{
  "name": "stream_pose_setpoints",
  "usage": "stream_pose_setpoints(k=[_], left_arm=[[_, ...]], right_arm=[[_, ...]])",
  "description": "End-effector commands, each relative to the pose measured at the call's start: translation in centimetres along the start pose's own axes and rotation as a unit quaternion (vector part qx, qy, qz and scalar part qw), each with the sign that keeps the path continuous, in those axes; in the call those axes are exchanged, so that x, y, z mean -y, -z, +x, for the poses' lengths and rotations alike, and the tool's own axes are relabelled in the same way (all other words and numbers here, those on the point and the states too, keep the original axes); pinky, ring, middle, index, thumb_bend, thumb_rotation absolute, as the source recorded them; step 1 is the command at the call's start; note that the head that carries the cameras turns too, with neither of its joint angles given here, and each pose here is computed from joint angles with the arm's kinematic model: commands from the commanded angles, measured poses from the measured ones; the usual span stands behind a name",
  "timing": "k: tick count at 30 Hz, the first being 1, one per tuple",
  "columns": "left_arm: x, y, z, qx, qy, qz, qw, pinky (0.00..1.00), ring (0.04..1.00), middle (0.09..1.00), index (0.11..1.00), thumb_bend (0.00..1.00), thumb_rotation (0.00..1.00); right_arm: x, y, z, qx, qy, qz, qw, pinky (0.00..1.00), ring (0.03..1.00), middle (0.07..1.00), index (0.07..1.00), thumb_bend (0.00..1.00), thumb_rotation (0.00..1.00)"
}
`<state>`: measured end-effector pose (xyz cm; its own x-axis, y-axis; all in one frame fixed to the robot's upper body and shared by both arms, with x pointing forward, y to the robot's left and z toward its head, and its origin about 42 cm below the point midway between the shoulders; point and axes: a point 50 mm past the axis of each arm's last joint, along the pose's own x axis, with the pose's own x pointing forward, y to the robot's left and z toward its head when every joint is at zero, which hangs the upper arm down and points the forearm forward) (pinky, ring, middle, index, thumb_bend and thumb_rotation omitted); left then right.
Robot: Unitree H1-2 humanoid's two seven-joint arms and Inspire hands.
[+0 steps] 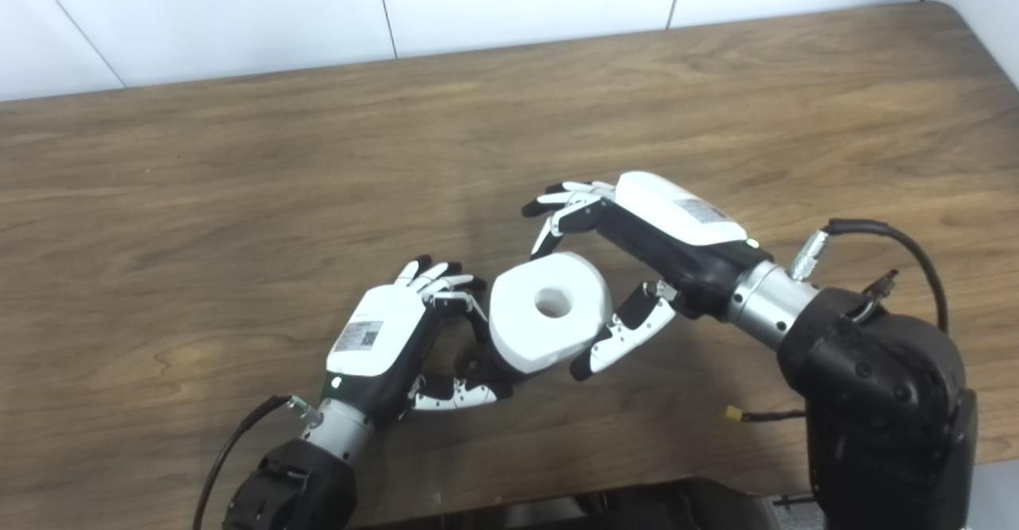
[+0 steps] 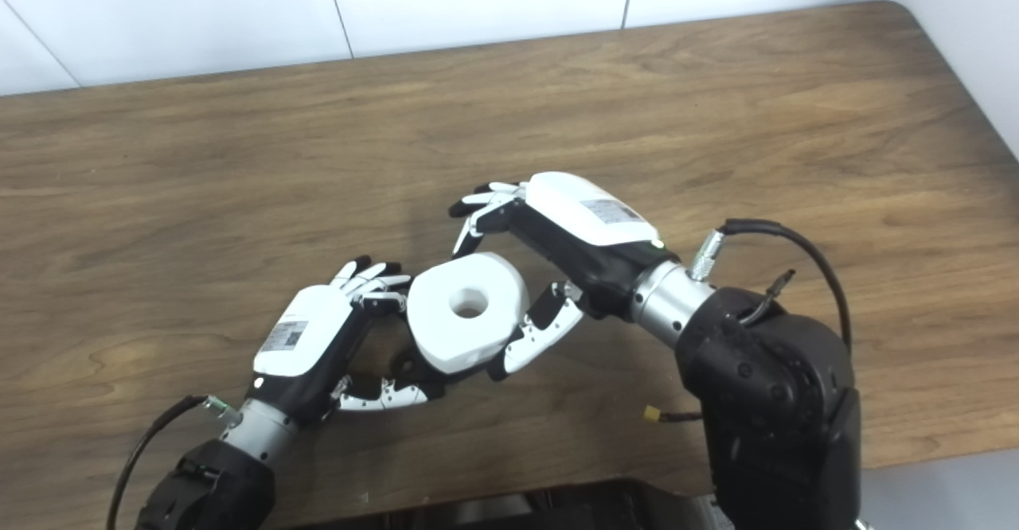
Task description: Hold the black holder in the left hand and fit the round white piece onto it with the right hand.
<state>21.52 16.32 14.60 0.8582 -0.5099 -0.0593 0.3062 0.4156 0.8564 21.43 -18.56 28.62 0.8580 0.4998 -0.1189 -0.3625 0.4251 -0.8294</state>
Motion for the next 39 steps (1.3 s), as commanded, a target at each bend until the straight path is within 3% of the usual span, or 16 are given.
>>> stream_pose_setpoints(k=[1,39], left_arm=[[0.2,-0.2,0.0,-0.003,0.012,0.006,1.000,0.99,0.912,0.815,0.488,0.52,0.06],[-0.1,-0.5,-0.3,0.003,0.011,0.006,1.000,1.00,0.913,0.815,0.488,0.52,0.06]], right_arm=[[0.5,-0.5,0.0,0.018,0.024,-0.016,0.999,0.95,0.932,0.864,0.482,0.52,0.15],[-1.2,-0.7,2.0,0.034,0.019,-0.043,0.998,0.98,0.944,0.865,0.483,0.52,0.15]])
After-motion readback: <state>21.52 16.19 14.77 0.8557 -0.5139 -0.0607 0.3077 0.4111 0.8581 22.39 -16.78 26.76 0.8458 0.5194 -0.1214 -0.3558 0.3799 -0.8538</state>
